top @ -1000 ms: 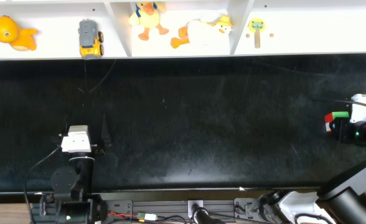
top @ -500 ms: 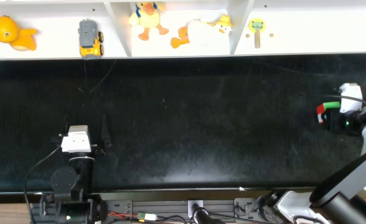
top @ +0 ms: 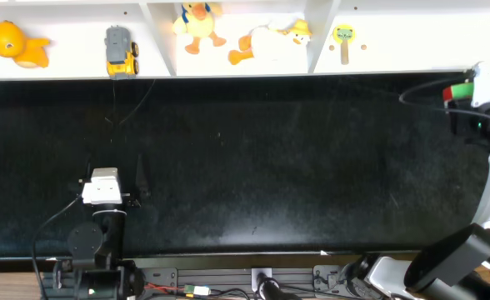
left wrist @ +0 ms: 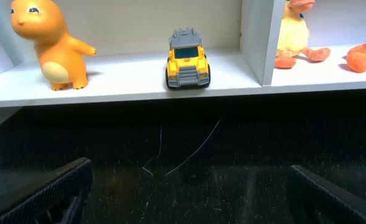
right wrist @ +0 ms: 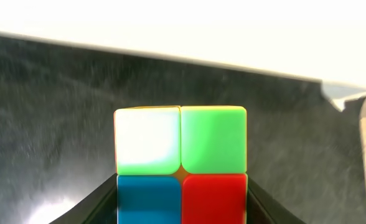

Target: Store Toys

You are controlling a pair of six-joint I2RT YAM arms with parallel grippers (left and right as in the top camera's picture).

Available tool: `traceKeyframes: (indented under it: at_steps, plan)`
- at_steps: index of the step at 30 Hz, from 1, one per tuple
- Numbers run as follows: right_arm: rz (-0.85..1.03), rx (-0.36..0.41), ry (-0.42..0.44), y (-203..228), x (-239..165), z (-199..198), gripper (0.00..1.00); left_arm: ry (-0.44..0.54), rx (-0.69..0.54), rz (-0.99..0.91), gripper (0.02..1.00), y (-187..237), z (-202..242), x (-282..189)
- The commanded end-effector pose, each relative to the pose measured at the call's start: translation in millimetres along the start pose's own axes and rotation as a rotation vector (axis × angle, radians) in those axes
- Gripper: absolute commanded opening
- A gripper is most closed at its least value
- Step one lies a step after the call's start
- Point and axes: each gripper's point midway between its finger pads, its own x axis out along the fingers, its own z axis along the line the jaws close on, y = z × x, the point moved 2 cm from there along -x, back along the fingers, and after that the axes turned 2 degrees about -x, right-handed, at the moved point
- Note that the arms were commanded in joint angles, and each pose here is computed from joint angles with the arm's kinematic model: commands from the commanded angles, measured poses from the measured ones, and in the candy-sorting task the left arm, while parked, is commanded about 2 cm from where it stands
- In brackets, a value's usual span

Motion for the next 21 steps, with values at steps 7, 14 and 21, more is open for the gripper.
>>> traceKeyframes:
  at_steps: [7,14,21]
  plan:
    - [-0.064,0.026,-0.047,-66.9,18.6,-3.2,0.439,0.004,0.016,-0.004,0.998,-0.2,-0.8,-0.3]
    - [-0.043,0.045,-0.087,-83.5,46.6,-1.2,0.419,0.004,0.016,-0.004,0.998,-0.2,-0.8,-0.3]
    - [-0.03,0.045,-0.11,-85.9,71.3,2.8,0.421,0.004,0.016,-0.004,0.998,-0.2,-0.8,-0.3]
